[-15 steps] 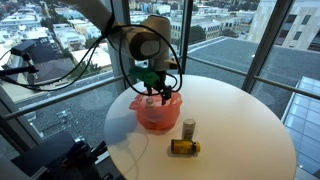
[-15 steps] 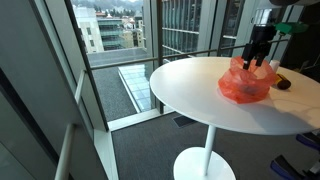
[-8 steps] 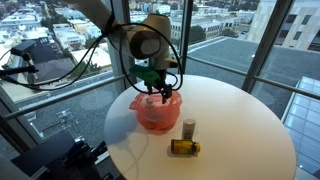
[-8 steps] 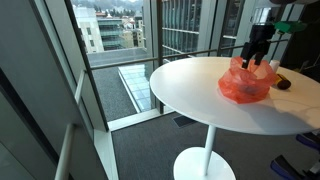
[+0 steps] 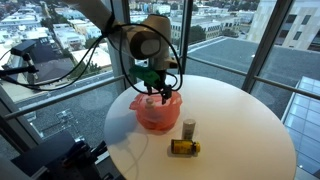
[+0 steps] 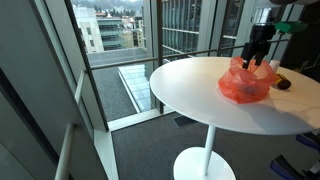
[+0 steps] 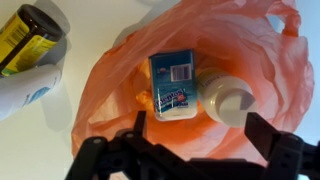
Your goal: Remove the white and blue container from the plastic bag and put it on the table
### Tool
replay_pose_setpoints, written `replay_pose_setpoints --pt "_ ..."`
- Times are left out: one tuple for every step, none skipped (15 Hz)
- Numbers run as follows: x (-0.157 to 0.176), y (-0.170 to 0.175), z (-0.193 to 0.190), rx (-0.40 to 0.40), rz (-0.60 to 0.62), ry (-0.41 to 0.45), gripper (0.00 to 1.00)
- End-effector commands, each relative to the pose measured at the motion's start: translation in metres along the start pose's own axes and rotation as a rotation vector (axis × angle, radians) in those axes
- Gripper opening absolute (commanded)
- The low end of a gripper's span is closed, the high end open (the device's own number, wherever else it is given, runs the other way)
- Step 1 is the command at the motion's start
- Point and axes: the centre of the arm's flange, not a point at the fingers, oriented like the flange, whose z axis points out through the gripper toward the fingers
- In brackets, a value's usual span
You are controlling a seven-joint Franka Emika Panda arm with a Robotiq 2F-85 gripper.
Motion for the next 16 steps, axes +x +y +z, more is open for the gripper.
replay_pose_setpoints --pt "-0.007 0.004 -0.001 0.011 0.004 -0.024 1.00" --pt "-0.010 0.005 0.001 0.011 0.006 -0.033 1.00" --pt "-0.012 0.006 0.003 0.008 0.010 -0.044 1.00" --pt "-0.014 0.007 0.005 0.007 0.014 -0.054 1.00" --pt "-0.016 0.008 0.007 0.007 0.019 -0.066 1.00" --pt "-0.018 0.009 0.009 0.006 0.023 -0.076 1.00" --pt "-0.020 0.010 0.010 0.006 0.029 -0.084 1.00" --pt "-0.022 0.011 0.012 0.003 0.035 -0.089 1.00" --pt "-0.024 0.012 0.015 0.001 0.041 -0.097 1.00" --pt "-0.025 0.012 0.018 0.000 0.045 -0.103 1.00" --pt "-0.026 0.013 0.022 0.004 0.044 -0.104 1.00" --pt "-0.027 0.012 0.026 0.011 0.041 -0.105 1.00" --pt "-0.028 0.012 0.029 0.013 0.038 -0.107 1.00" --pt "-0.028 0.011 0.033 0.012 0.035 -0.101 1.00" --pt "-0.028 0.010 0.036 0.017 0.027 -0.099 1.00" --pt "-0.028 0.009 0.040 0.016 0.023 -0.094 1.00"
